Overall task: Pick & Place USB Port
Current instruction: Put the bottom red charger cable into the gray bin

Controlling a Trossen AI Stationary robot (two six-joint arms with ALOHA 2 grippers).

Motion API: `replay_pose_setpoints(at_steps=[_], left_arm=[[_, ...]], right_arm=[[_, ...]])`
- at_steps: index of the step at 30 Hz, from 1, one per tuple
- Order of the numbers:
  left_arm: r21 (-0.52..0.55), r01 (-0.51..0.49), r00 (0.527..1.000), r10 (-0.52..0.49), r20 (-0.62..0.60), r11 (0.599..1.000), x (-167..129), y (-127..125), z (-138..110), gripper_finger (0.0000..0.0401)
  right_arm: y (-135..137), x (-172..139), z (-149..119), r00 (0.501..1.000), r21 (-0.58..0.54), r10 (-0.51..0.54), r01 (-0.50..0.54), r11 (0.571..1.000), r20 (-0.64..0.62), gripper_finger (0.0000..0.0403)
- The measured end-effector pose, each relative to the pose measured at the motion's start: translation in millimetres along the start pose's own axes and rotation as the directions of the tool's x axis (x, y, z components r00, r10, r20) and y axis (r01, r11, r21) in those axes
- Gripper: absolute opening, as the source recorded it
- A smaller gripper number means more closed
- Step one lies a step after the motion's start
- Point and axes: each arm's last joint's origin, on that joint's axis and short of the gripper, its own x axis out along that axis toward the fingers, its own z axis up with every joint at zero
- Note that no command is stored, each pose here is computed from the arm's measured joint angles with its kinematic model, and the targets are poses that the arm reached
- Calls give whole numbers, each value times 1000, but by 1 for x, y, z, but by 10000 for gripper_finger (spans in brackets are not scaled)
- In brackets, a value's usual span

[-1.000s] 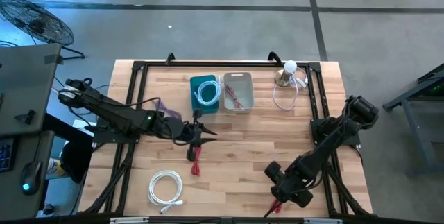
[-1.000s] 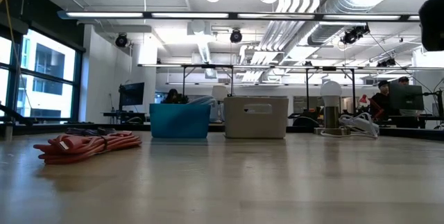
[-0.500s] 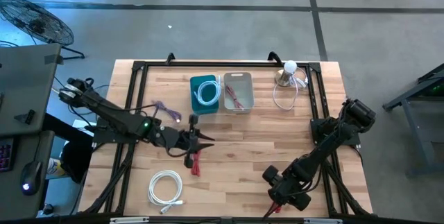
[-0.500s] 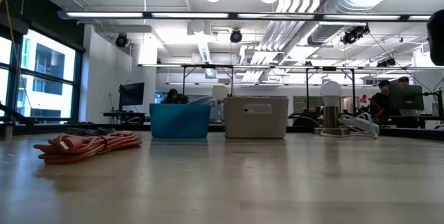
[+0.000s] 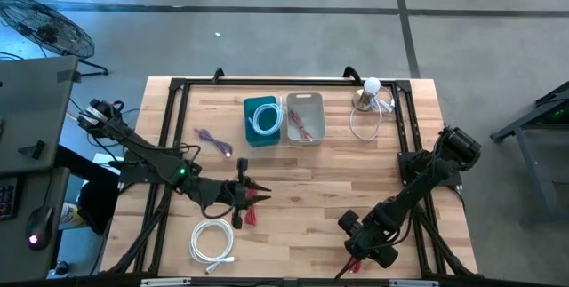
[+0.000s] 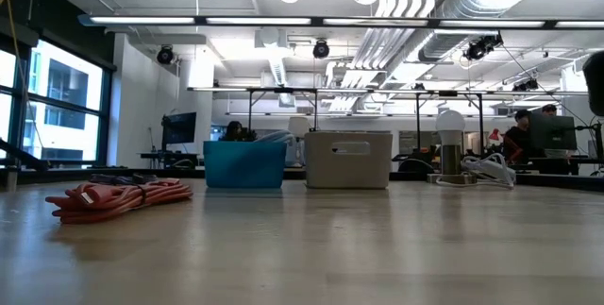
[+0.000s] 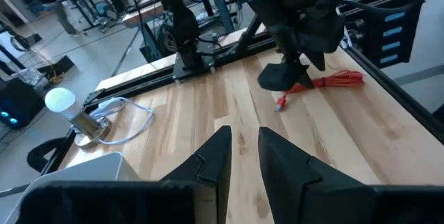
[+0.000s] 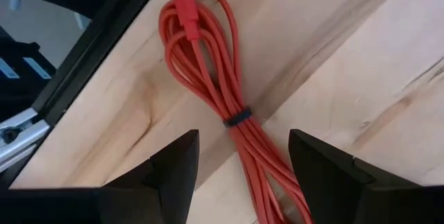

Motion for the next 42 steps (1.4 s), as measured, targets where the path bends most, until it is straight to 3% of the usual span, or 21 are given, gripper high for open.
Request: replay_pose_setpoints(at_steps=[8, 11, 16, 23, 31, 36, 42], left_arm=[[18, 3, 1000, -2, -17, 1000, 6, -12, -6, 72], [19, 0, 1000, 1, -13, 1000, 9, -13, -6, 72], [23, 0, 1000, 1, -12, 1000, 9, -13, -6, 72], [29, 1, 1000, 0, -19, 1000, 9, -13, -7, 72], [52, 1, 1000, 1, -21, 999, 9, -13, -7, 72], [69, -7, 1000, 8, -23, 998, 9, -13, -7, 72], [135, -91, 995, 96, -34, 987, 9, -10, -8, 72]], right_arm=[[-5, 21, -8, 1000, 14, -11, 11, 1000, -11, 187], [-7, 25, -9, 999, 15, -36, 37, 999, -30, 142], [-13, 24, -7, 999, 43, -36, 37, 998, -12, 24], [-13, 11, -2, 983, 64, -164, 159, 985, 82, 20], [-8, -39, 3, 876, 34, -418, 423, 906, 240, 8], [-19, -84, 2, 761, 55, -548, 567, 822, 348, 8], [-48, -133, -4, 638, 126, -636, 656, 744, 434, 8]])
